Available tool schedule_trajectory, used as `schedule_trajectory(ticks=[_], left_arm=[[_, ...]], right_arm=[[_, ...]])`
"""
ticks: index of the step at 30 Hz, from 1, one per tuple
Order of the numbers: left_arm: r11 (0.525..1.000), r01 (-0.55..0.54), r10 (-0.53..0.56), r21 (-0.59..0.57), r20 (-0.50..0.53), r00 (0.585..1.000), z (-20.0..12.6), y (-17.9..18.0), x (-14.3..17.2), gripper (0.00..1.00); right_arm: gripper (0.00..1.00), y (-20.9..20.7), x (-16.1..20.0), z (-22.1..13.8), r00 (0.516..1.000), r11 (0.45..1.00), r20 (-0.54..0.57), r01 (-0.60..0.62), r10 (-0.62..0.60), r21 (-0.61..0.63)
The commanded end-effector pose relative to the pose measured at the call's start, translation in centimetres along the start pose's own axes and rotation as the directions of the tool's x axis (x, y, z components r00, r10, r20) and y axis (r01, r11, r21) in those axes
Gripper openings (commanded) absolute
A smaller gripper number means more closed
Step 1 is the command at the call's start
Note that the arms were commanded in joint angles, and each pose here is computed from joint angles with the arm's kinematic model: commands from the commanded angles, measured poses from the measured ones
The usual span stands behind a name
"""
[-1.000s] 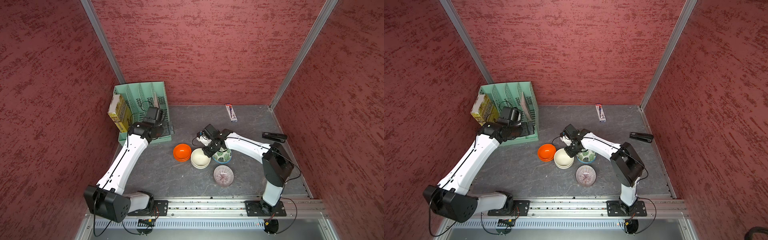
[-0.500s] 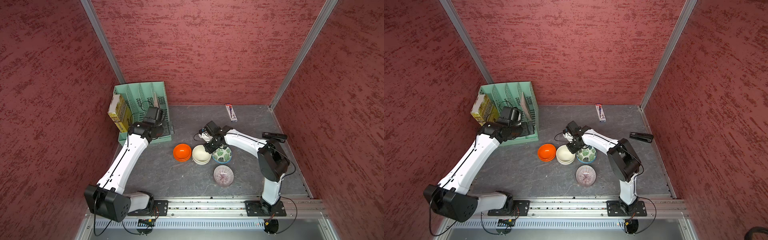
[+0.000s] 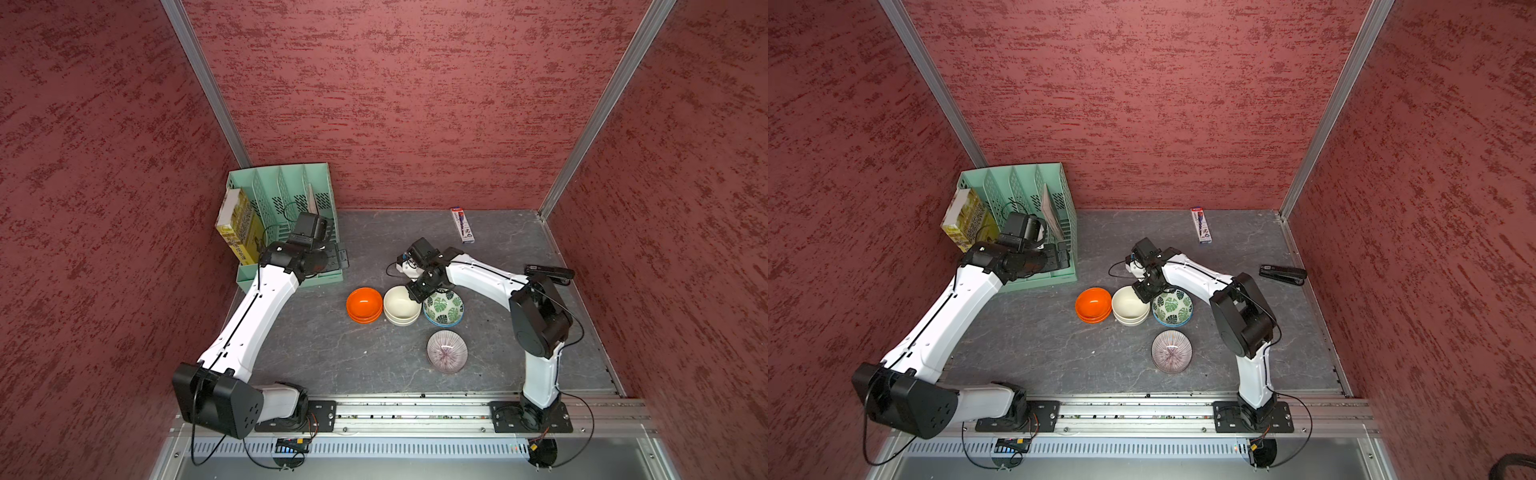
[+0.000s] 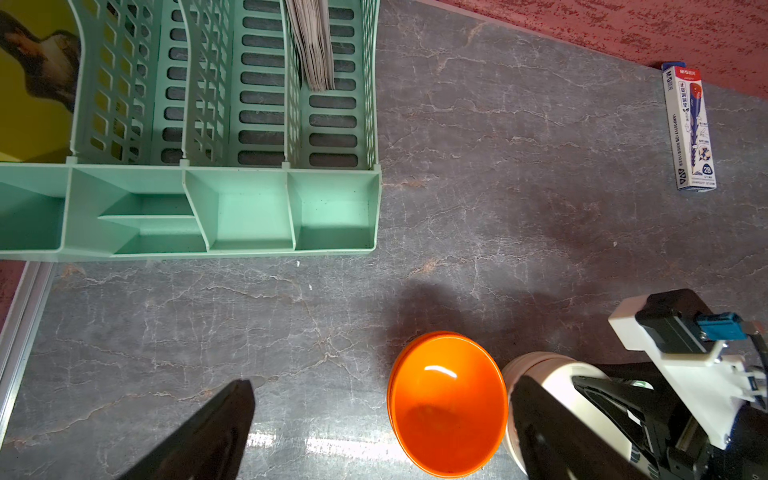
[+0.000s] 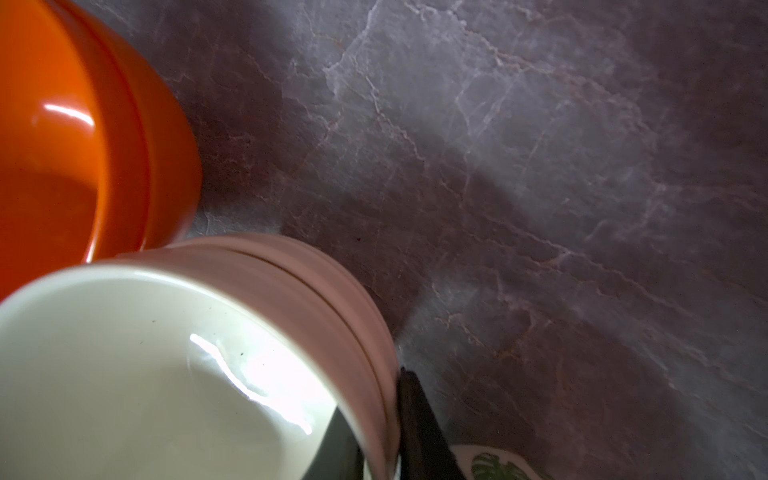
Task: Stack the bowls
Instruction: Move the bowl to the center of the board.
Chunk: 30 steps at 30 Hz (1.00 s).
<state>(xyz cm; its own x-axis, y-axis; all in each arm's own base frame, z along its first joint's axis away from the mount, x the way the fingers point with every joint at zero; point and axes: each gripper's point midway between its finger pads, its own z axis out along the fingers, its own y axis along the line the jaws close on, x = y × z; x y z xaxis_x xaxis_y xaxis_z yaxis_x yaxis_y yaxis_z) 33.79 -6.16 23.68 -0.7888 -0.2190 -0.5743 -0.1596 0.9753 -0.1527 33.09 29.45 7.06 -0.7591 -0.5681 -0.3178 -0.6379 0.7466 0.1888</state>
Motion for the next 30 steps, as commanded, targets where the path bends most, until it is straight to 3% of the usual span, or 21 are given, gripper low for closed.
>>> schedule_trajectory(ticks=[1, 10, 21, 30], left_arm=[[1.0, -0.003, 0.003, 0.004, 0.016, 1.0, 0.3, 0.1, -0.7, 1.0], [1.0, 0.0, 0.0, 0.005, 0.014, 1.0, 0.3, 0.2, -0.6, 1.0], [1.0, 0.004, -0.004, 0.003, 0.012, 1.0, 0.4, 0.3, -0.5, 1.0], [1.0, 0.0, -0.001, 0.017, 0.013, 1.0, 0.2, 0.1, -0.6, 1.0]], right_arm=[[0.13, -0.3, -1.8, -1.0, 0.999, 1.0, 0.052, 0.007, -0.007, -0.007], [0.14, -0.8, -2.1, -1.0, 0.998, 1.0, 0.056, -0.006, 0.006, -0.002], [0.29, -0.8, -2.3, -0.9, 0.998, 1.0, 0.068, -0.006, 0.007, -0.004], [0.55, -0.8, -3.4, -3.4, 0.99, 1.0, 0.14, -0.024, 0.022, 0.013]])
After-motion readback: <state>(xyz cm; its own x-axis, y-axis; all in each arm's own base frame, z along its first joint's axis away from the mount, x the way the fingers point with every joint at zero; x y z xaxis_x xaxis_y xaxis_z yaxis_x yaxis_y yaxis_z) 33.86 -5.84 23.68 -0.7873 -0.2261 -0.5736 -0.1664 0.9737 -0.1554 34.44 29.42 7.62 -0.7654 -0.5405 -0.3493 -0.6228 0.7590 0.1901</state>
